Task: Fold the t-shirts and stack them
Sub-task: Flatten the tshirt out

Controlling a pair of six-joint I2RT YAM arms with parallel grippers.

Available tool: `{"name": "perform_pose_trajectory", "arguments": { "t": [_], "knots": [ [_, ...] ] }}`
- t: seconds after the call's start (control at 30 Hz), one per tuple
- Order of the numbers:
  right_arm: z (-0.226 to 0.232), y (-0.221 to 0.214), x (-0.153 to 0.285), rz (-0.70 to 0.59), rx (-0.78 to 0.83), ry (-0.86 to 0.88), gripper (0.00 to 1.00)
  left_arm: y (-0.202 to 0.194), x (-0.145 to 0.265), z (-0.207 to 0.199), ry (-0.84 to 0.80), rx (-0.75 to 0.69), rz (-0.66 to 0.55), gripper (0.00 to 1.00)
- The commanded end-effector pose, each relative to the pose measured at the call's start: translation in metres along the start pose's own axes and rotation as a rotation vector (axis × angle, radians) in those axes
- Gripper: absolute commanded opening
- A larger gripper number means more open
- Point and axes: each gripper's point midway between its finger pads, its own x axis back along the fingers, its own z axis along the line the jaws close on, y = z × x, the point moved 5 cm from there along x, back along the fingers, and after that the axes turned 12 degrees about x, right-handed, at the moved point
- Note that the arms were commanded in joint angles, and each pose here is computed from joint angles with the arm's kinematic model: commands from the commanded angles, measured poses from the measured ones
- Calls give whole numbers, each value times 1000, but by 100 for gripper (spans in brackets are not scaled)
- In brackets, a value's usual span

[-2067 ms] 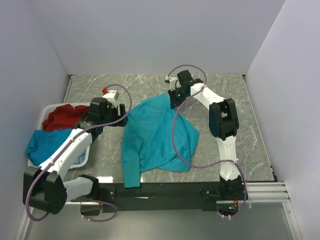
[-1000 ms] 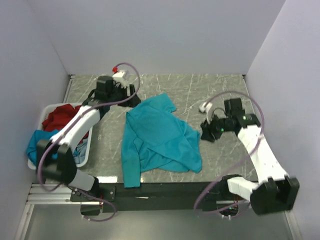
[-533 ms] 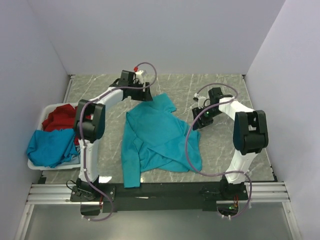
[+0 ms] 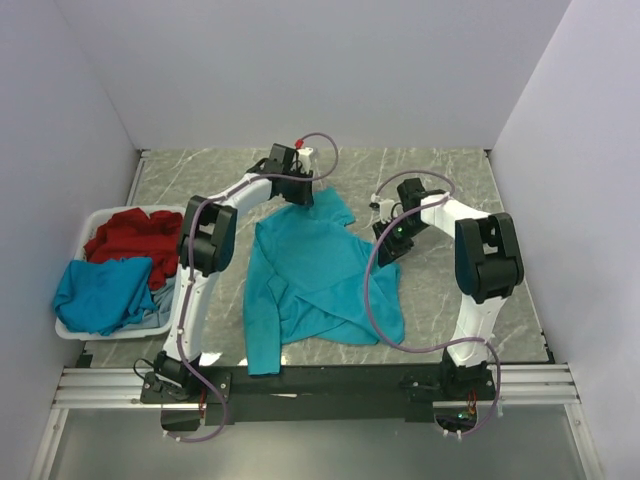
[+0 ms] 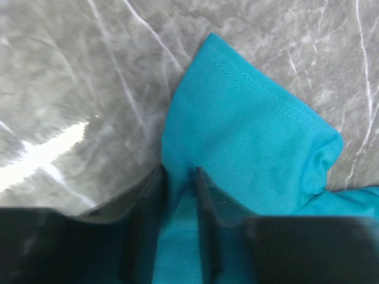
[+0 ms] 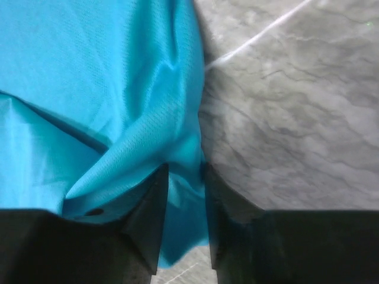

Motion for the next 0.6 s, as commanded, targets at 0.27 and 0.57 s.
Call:
{"name": "perform_pose_trajectory", "arguments": {
  "t": [0.27, 0.57],
  "knots": [
    [0, 29, 54, -67, 105, -133, 0, 49, 64, -22, 30, -66, -175, 0],
    [42, 103, 235, -453, 354, -399, 0, 135, 250, -78, -67, -90, -628, 0]
  ]
}}
